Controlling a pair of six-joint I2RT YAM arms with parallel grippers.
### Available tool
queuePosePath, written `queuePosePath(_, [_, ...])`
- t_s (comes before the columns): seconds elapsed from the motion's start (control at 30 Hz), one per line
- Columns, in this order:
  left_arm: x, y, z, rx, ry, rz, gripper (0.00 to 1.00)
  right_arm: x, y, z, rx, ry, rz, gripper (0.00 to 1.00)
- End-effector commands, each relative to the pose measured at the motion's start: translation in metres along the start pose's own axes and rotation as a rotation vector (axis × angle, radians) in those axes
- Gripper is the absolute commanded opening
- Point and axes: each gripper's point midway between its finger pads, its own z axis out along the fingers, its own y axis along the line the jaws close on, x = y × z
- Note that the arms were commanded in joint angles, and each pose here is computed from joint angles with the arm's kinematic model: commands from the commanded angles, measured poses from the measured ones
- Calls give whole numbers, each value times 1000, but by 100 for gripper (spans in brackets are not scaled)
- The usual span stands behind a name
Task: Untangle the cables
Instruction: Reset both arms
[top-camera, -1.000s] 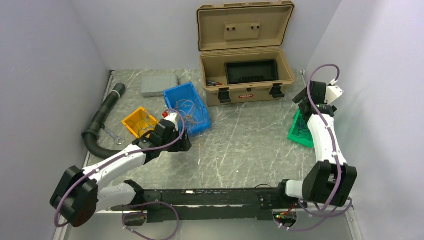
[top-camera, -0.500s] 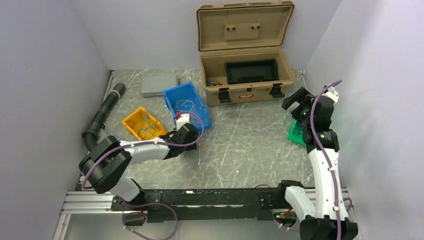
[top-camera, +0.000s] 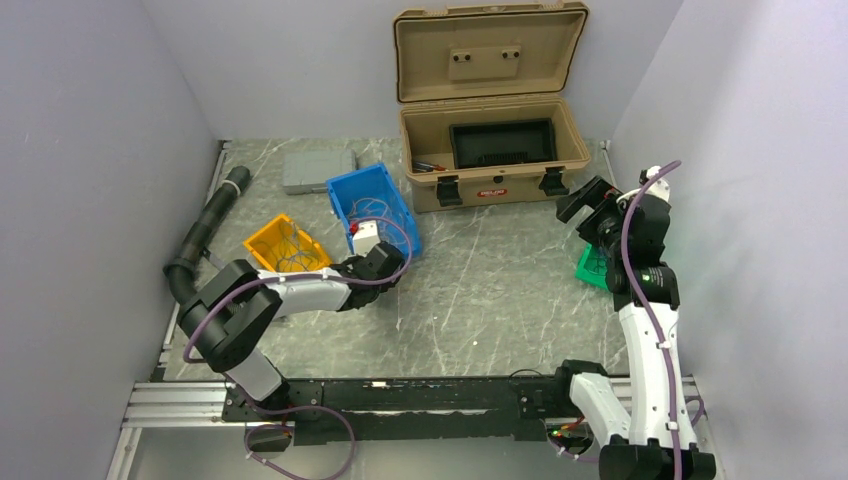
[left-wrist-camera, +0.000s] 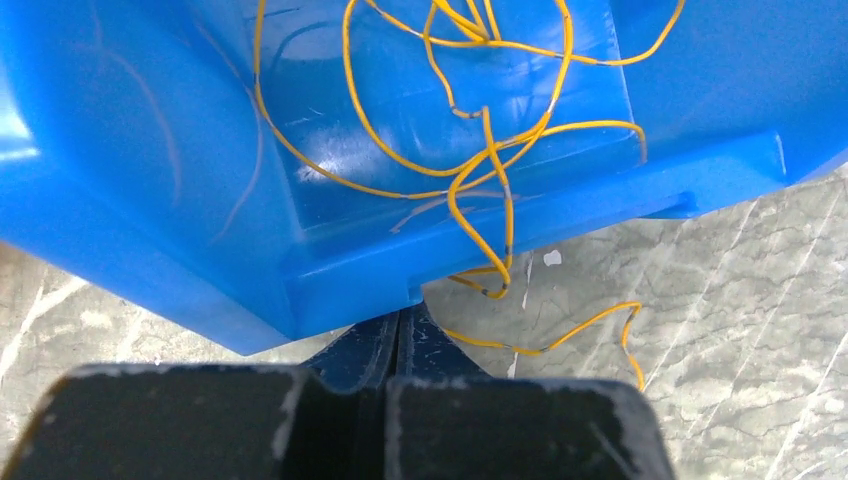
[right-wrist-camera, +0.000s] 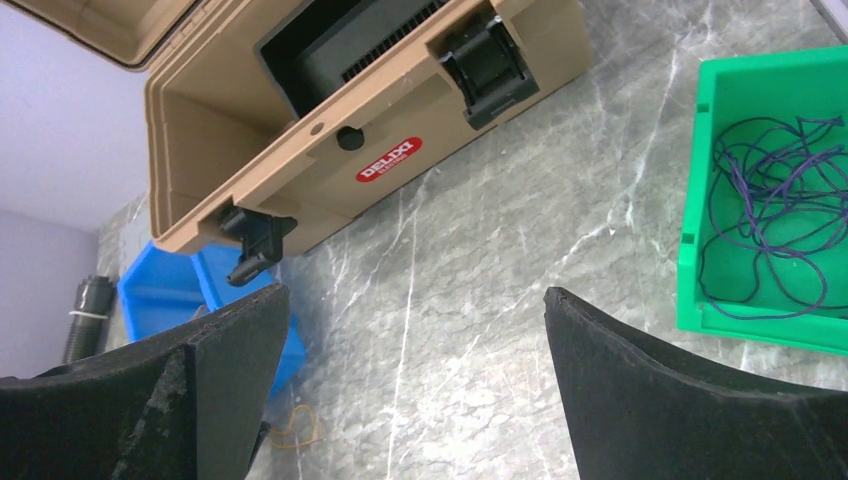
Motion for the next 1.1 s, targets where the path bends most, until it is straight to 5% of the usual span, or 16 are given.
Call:
queuePosePath(0.0, [2, 5, -11, -17, 31, 13, 0, -9, 14, -10, -67, -39, -13, 100])
queuePosePath(0.43, [-92, -36, -64, 114, 44, 156, 0, 2, 17, -3, -95, 9, -12, 100])
queuePosePath(0.87, [-157, 3, 19, -197, 66, 360, 1, 6, 21, -9, -121, 25, -12, 100])
queuePosePath(0.93, [-160, 8, 24, -218, 65, 367, 9, 9, 20, -11, -122, 33, -11, 100])
queuePosePath(1.07, [-169, 1, 13, -150, 45, 352, 44, 19, 21, -15, -141, 66, -16, 100])
